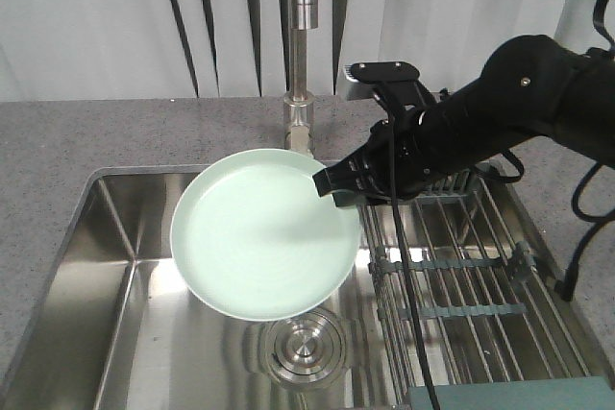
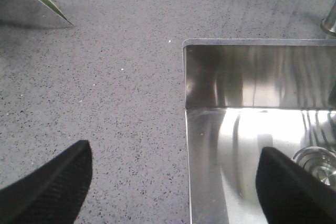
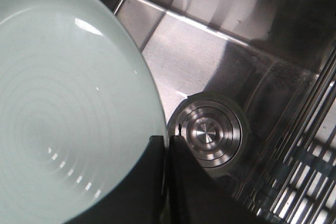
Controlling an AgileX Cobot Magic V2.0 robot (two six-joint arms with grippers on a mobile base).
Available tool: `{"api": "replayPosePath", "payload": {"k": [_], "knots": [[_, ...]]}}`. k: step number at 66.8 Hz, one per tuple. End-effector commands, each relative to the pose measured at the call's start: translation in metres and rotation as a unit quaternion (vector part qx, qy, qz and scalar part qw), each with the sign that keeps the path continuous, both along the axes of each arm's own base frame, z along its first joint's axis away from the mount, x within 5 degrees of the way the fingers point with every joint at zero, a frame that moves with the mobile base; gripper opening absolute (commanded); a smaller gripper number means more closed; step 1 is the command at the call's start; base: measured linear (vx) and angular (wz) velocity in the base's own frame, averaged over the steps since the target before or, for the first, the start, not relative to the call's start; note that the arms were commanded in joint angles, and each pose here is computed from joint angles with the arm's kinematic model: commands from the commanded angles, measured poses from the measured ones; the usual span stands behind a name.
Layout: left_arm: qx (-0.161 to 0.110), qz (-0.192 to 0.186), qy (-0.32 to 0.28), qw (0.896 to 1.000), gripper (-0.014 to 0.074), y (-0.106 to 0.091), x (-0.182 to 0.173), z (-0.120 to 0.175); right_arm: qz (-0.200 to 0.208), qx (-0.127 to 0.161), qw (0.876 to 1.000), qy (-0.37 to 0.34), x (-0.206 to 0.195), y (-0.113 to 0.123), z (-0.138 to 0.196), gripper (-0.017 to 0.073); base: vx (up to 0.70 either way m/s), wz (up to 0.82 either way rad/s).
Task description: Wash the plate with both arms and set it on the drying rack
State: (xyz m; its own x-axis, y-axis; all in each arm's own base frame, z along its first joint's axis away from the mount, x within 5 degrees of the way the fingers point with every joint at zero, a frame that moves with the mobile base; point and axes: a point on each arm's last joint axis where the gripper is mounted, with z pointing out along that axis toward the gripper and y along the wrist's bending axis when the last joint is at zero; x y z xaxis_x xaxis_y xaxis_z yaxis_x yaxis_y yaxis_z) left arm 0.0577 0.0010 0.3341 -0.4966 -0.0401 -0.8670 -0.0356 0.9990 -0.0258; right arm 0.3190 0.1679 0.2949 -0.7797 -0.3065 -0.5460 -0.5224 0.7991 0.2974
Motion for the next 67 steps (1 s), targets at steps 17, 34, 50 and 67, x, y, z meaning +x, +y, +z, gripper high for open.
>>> {"api": "replayPosePath", "payload": {"k": [17, 34, 50, 67], "knots": [[-0.006, 0.001, -0.037, 0.999, 0.0585, 0.0, 0.003, 0.011, -0.032, 0.027, 0.997, -0.064, 0.043, -0.012, 0.035, -0.0001, 0.0, 0.0], [-0.006, 0.001, -0.037, 0.999, 0.0585, 0.0, 0.003, 0.011, -0.078, 0.025, 0.994, -0.066, 0.065, -0.049, 0.036, -0.0001, 0.0, 0.0], [-0.006, 0.001, -0.037, 0.999, 0.0585, 0.0, 0.003, 0.011, -0.114, 0.019, 0.991, -0.062, 0.061, -0.082, 0.034, -0.0001, 0.0, 0.0], [-0.006, 0.001, -0.037, 0.999, 0.0585, 0.0, 0.003, 0.011, -0.147, 0.007, 0.988, -0.057, 0.031, -0.112, 0.024, -0.0001, 0.0, 0.0]]}}
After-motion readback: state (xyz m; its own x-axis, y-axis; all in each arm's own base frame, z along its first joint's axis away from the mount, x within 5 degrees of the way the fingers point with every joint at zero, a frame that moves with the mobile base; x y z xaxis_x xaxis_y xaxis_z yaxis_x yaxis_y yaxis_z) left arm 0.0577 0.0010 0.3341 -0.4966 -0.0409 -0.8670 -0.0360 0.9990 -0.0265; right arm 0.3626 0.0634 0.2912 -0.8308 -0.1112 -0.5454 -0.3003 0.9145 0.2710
